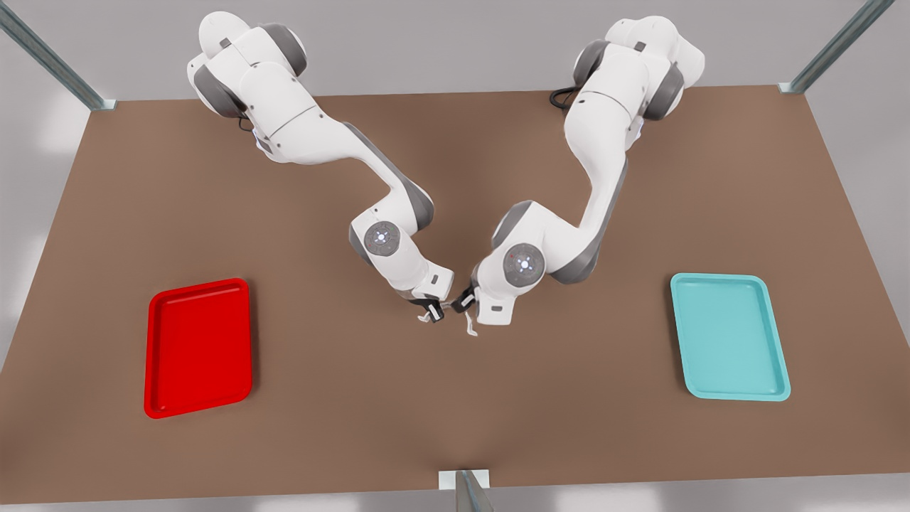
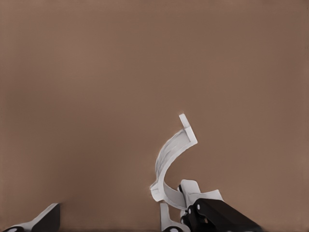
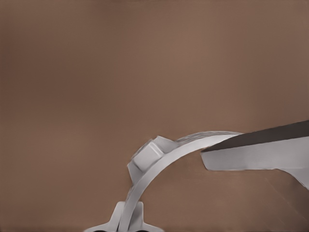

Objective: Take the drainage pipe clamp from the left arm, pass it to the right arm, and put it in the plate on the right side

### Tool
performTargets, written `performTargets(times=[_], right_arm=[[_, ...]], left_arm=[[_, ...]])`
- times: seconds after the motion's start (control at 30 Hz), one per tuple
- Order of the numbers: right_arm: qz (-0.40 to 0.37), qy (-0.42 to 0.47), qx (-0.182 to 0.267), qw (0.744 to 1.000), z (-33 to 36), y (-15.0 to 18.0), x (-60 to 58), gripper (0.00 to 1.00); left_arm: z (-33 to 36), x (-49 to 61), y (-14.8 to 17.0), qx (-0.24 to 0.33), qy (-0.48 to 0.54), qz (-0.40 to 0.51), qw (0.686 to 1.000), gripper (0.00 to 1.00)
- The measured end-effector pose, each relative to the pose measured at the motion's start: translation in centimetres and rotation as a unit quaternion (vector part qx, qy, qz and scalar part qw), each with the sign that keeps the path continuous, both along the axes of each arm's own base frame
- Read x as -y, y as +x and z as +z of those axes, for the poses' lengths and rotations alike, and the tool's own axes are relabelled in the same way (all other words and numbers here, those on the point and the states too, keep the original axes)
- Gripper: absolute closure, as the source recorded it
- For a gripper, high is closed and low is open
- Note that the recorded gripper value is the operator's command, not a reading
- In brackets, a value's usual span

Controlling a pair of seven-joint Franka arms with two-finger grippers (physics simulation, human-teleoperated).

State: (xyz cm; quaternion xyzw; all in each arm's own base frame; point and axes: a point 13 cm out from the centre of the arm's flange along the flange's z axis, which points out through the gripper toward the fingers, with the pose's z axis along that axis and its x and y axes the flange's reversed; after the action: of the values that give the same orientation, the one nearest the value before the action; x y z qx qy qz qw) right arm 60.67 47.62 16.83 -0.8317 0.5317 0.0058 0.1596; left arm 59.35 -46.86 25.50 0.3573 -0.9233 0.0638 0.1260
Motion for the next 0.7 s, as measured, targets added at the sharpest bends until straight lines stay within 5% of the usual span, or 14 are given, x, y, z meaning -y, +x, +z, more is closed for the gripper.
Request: performTargets(times=[0.13, 0.2, 0.3, 0.37, 0.47, 0.7], right_arm=[[-0.007, 0.001, 0.001, 1.0, 0.3, 0.8, 0.9, 0.79], [-0.04, -0.002, 0.002, 0.999, 0.4, 3.9, 5.4, 0.79], [-0.137, -0.013, -0.005, 0.991, 0.3, 10.8, 20.2, 0.79], [-0.197, -0.025, -0.016, 0.98, 0.4, 13.2, 30.8, 0.79], [-0.258, -0.055, -0.053, 0.963, -1.3, 12.2, 43.3, 0.79], [-0.326, -0.124, -0.097, 0.932, -2.9, 6.0, 59.3, 0.79]], left_arm=[[8.5, -13.2, 5.7, 0.006, 0.001, 0.063, 0.998, 0.0], [12.4, -21.0, 7.4, 0.021, 0.025, 0.07, 0.997, 0.0], [16.8, -29.2, 5.9, 0.024, 0.084, 0.019, 0.996, 0.0], [18.4, -36.2, 1.0, -0.008, 0.093, -0.007, 0.996, 0.0], [18.2, -40.2, -4.1, -0.012, 0.108, -0.066, 0.992, 0.0], [18.3, -42.1, -3.8, 0.009, 0.08, -0.167, 0.983, 0.0]])
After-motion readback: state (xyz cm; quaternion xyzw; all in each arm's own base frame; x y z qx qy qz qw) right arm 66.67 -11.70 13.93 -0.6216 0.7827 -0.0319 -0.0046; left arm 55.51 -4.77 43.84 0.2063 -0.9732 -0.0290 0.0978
